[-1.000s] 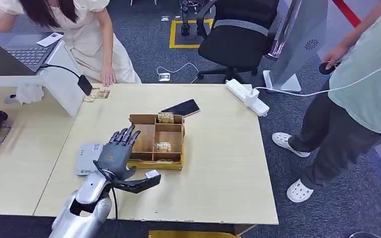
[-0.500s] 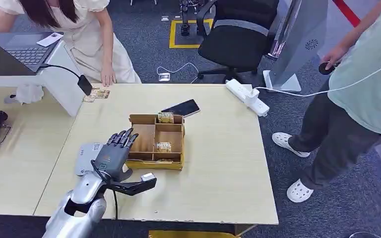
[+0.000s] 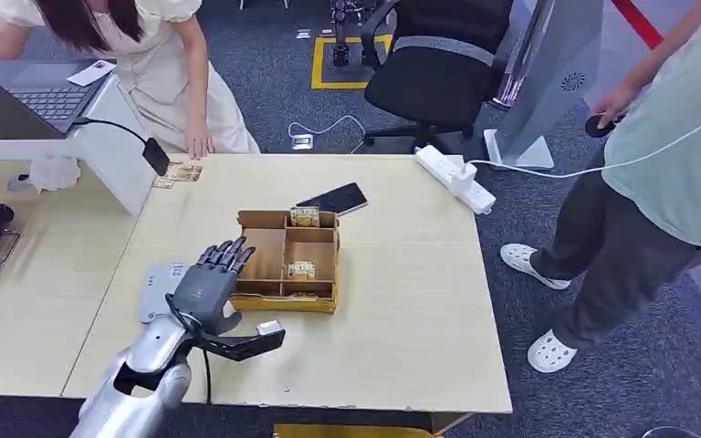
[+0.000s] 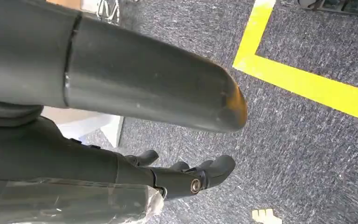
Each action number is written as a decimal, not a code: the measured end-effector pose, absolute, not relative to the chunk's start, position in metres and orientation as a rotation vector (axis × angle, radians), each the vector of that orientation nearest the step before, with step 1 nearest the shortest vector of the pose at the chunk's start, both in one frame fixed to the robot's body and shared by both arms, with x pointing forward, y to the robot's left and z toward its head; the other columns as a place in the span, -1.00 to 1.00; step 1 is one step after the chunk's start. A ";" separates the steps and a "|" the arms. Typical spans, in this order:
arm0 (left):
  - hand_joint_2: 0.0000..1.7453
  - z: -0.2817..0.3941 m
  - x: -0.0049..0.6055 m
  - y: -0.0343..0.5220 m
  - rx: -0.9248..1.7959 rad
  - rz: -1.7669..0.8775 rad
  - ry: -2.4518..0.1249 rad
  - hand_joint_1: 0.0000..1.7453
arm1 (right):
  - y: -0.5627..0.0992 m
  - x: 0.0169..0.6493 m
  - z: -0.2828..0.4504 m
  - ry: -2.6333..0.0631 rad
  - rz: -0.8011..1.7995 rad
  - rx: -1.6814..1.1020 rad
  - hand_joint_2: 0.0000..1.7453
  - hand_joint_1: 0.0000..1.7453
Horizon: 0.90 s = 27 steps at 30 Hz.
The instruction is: Pass the card to the sensor for recognition and then transmit it.
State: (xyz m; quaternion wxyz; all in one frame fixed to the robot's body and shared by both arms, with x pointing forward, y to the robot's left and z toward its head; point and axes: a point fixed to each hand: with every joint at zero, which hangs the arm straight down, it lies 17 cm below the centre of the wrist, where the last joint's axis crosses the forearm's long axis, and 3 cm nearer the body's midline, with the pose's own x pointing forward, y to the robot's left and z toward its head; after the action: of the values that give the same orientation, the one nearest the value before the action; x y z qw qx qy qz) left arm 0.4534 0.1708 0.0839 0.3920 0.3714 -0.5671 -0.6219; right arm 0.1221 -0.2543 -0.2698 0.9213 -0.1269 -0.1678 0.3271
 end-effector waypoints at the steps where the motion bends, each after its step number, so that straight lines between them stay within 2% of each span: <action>1: 1.00 0.083 0.453 0.173 0.939 -1.585 -1.437 -1.00 | -0.254 0.122 -0.270 -0.345 0.672 -0.261 -1.00 -1.00; 27: 1.00 0.091 0.442 0.201 0.865 -1.739 -1.447 -1.00 | -0.254 0.122 -0.270 -0.349 0.672 -0.259 -1.00 -1.00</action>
State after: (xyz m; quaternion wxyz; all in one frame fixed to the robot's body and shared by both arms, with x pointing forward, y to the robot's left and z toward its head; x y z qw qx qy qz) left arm 0.4422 0.2009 0.0909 0.3522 0.3341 -0.5591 -0.6721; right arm 0.1224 -0.2540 -0.2697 0.9209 -0.1260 -0.1698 0.3273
